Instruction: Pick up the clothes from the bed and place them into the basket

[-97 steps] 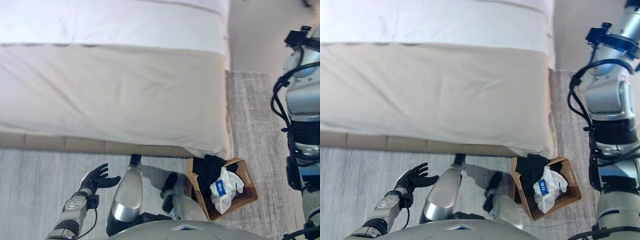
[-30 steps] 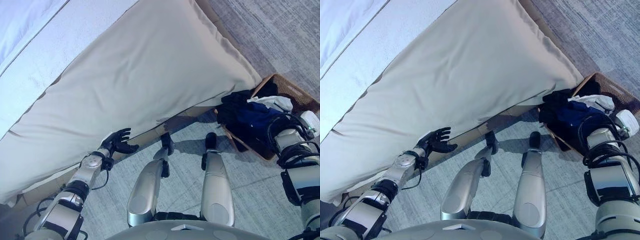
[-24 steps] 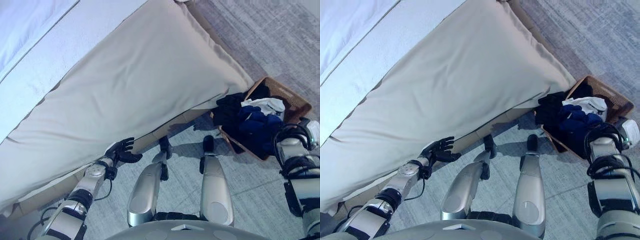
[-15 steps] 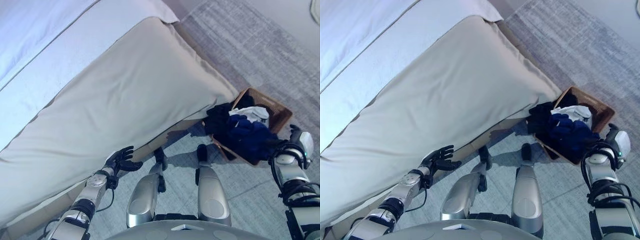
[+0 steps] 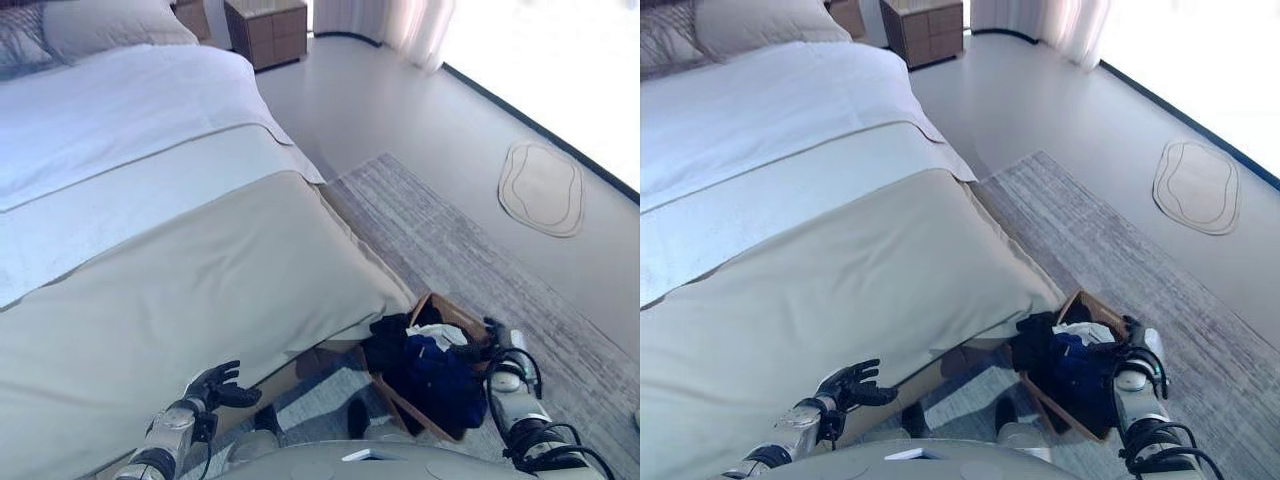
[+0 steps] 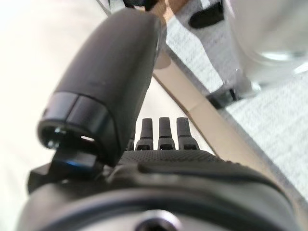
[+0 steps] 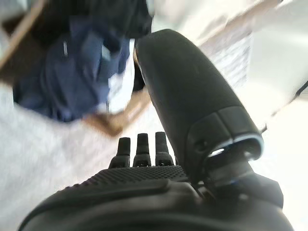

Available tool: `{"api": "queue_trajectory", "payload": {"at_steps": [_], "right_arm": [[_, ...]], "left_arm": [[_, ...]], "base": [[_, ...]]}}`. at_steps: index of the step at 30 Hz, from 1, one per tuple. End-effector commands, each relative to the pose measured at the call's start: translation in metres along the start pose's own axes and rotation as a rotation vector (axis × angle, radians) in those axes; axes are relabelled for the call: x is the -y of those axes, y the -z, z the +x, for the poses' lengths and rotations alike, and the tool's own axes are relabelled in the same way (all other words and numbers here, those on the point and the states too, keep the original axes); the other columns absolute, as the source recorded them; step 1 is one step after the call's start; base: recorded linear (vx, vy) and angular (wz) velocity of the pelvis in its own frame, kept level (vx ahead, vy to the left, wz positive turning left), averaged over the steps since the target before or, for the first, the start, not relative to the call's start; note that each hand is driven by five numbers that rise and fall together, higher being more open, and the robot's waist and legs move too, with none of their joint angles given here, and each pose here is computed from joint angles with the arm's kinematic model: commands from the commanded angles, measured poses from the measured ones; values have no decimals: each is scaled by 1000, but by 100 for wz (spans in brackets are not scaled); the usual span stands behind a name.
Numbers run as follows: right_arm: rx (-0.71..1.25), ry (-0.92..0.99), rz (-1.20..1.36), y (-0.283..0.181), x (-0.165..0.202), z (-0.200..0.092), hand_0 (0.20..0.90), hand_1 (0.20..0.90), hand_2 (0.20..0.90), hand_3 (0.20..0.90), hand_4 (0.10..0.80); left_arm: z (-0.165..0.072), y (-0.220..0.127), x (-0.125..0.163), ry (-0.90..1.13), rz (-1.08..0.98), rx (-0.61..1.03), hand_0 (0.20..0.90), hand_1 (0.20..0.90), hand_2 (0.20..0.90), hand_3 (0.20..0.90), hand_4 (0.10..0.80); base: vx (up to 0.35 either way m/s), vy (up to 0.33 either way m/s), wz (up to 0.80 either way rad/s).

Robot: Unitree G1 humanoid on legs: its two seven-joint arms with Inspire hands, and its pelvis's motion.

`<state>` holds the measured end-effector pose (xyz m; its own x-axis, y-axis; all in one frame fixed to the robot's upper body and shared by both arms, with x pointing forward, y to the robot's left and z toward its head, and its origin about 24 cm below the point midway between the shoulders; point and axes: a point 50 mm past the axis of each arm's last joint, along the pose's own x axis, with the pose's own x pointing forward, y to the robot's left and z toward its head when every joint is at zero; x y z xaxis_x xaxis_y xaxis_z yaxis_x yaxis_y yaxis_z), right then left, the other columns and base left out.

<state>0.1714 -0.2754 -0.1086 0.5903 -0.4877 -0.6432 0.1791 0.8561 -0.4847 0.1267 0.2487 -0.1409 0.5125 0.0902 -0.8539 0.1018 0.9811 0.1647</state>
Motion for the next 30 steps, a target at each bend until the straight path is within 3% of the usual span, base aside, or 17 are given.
{"api": "queue_trajectory", "payload": {"at_steps": [1,8,13,30], "right_arm": [[148,-54,57,-9,-2,-3,900,900,900,900,800],[-109,-352,-9,53,-30,-18,900,900,900,900,800],[-177,-495,-43,72,-37,-27,900,900,900,900,800],[-221,-600,-110,76,-50,-32,900,900,900,900,800]], "left_arm": [[2,-2,3,-26,53,36,900,900,900,900,800],[-1,20,11,25,32,-46,900,900,900,900,800],[-1,20,10,66,29,-62,900,900,900,900,800],[1,20,26,158,22,-92,900,900,900,900,800]], "base": [[7,57,2],[0,34,4],[6,-8,7],[5,-4,4]]}}
